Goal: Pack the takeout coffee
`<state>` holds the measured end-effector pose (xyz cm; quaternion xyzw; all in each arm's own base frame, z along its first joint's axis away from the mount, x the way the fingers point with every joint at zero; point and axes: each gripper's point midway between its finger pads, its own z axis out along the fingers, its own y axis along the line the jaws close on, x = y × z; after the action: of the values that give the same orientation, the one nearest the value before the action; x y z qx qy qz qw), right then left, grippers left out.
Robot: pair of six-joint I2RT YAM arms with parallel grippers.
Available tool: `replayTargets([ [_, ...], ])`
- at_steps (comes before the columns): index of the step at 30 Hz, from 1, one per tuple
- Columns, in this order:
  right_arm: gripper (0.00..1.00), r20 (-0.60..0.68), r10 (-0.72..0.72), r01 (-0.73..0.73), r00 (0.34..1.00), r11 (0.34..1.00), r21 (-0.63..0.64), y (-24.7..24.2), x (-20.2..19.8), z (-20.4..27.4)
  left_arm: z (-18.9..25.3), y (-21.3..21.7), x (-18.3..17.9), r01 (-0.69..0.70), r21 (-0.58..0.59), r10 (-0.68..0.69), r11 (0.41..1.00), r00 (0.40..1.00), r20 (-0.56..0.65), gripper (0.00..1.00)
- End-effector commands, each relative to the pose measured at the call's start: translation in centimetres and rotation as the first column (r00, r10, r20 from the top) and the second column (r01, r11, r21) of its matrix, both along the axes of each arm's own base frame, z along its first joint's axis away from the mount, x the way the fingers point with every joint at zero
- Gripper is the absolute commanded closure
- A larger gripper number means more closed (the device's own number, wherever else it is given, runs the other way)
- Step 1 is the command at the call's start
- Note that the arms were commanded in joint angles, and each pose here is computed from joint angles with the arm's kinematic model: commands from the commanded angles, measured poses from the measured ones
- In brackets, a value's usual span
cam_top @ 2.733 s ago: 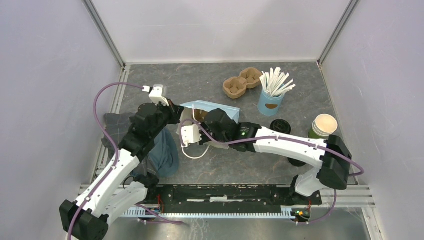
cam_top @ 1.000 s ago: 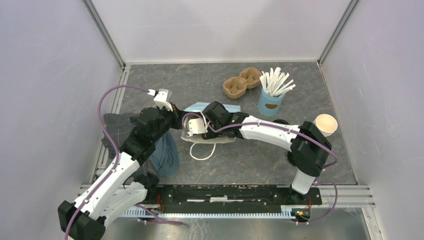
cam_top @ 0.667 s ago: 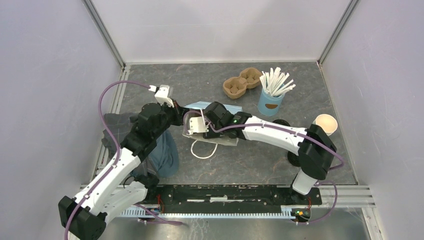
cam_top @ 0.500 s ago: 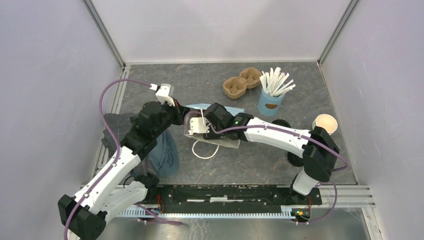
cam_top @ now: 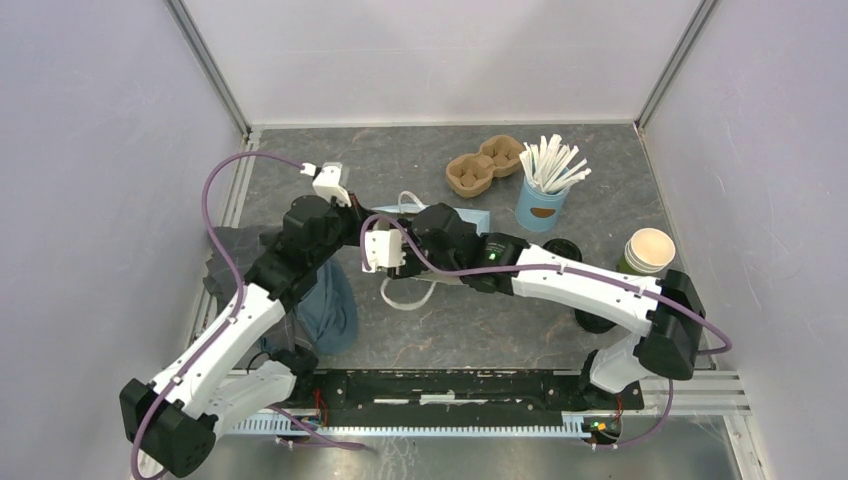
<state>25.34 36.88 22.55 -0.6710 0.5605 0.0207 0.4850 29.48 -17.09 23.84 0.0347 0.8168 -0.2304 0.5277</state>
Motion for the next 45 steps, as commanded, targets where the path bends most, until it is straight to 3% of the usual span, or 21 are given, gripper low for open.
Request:
replayTargets([
  [1,0.55,0.024,-0.008,0.006,1.0,0.997,0.075,2.0,1.2,1.8,1.2,-0.3,-0.7,0.003,-0.079,-0.001,0.997,1.0,0.02,0.98],
  [8,0.56,-0.003,0.001,-0.001,1.0,0.989,0.146,1.0,-0.1,4.3,-0.2,2.0,0.2,-0.123,0.02,0.123,0.992,0.991,-0.045,0.98],
  [18,0.55,-0.113,-0.015,0.065,0.993,0.888,0.456,0.4,-2.4,11.8,1.0,2.3,1.4,-0.177,0.086,0.188,0.98,0.972,-0.144,0.98],
  [29,0.55,-0.175,0.039,0.107,0.984,0.654,0.749,-0.6,-3.6,22.2,1.7,2.2,2.5,-0.273,0.137,0.303,0.952,0.903,-0.305,0.98],
  [34,0.55,-0.314,0.121,0.205,0.942,0.534,0.82,-1.7,-3.2,26.8,0.9,2.2,2.8,-0.291,0.19,0.343,0.938,0.862,-0.373,0.97],
  [37,0.56,-0.404,0.116,0.301,0.907,0.495,0.815,-3.8,-2.3,27.4,1.4,2.0,3.1,-0.284,0.183,0.333,0.941,0.867,-0.371,0.86],
  [40,0.55,-0.426,0.097,0.327,0.899,0.497,0.803,-5.8,-2.5,27.2,2.8,1.2,3.3,-0.253,0.15,0.292,0.956,0.886,-0.362,0.62],
  [45,0.55,-0.455,-0.025,0.387,0.89,0.57,0.724,-8.7,-2.3,23.3,5.6,0.6,2.3,-0.187,0.107,0.213,0.977,0.912,-0.351,0.27],
])
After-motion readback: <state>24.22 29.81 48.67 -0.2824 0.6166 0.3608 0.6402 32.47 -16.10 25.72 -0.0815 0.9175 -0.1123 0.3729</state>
